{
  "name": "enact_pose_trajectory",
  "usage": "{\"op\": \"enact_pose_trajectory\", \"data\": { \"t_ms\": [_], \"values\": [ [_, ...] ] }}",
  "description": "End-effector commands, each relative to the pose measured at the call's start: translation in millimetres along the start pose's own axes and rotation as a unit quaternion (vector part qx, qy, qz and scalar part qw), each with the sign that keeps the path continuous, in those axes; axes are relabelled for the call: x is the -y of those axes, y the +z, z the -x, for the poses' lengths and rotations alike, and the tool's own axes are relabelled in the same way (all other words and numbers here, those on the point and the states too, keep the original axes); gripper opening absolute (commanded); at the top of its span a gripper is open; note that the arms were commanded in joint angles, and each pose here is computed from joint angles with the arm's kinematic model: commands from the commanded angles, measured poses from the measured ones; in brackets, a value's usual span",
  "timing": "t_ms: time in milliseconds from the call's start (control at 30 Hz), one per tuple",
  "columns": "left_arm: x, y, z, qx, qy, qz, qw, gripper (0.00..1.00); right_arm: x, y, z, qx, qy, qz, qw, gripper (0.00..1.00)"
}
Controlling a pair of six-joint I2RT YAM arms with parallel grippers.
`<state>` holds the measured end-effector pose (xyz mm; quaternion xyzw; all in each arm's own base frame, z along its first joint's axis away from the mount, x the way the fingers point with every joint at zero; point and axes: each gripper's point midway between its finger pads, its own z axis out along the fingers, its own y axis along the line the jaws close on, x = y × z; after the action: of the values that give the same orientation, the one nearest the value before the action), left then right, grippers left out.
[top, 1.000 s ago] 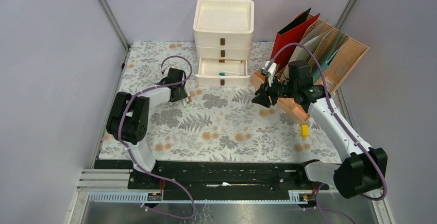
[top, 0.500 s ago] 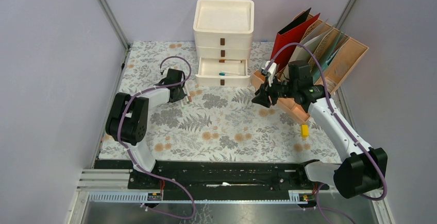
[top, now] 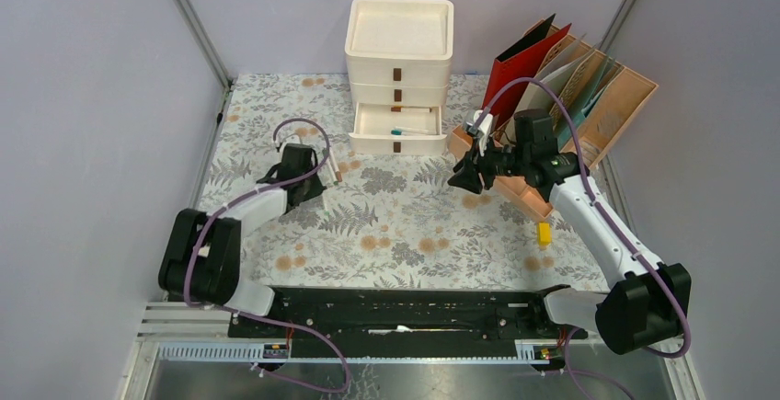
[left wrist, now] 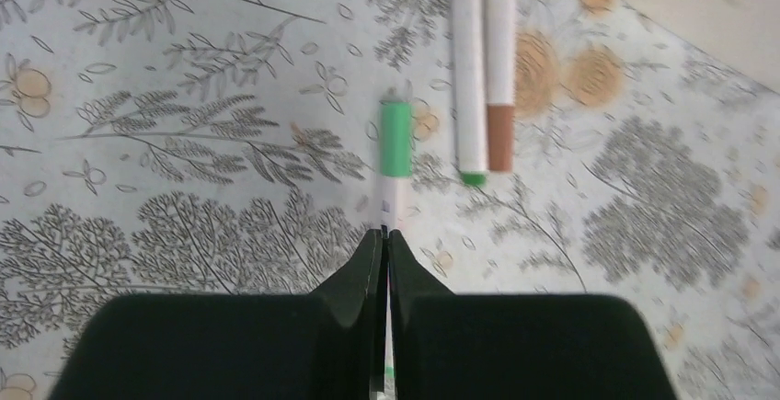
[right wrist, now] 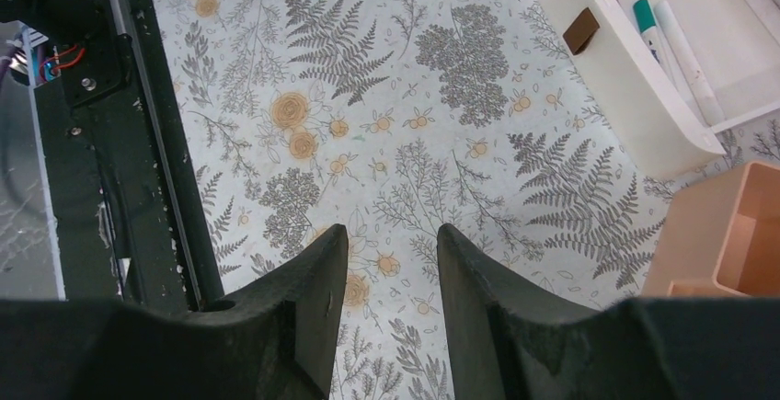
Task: Organize the desk
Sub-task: Pick up the stationery from the center of the board.
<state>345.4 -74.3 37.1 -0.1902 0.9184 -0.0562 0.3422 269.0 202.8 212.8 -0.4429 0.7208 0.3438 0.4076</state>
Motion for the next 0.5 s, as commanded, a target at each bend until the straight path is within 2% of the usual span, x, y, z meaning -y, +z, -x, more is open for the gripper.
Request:
{"op": "enact_pose_trajectory", "data": {
  "t_ms": [0,200,300,433,467],
  "values": [
    [33.8,-26.9,16.2,0.049,-0.020,-0.116,0.992,0.00,-9.3,1.8,9.1,0.028,-0.001,0.030,0.999,0.48],
    [61.5,-66.4,13.0,0.076,-0.041,-0.237,0.968,0.00,-21.4,9.6,9.6,0.049,0.031,0.079,0.995,0.47],
    [58.9,-71.5,10.9,0.081,-0.047,-0.241,0.966,0.00,-23.1,13.0,7.8,0.050,0.045,0.092,0.993,0.46],
    [59.4,-68.3,2.0,0.056,-0.046,-0.239,0.968,0.00,-21.7,15.8,4.5,0.047,0.053,0.094,0.993,0.45],
    [59.3,-66.7,-0.8,0.049,-0.048,-0.237,0.969,0.06,-21.2,16.0,3.7,0.046,0.054,0.094,0.993,0.45]
  ]
}}
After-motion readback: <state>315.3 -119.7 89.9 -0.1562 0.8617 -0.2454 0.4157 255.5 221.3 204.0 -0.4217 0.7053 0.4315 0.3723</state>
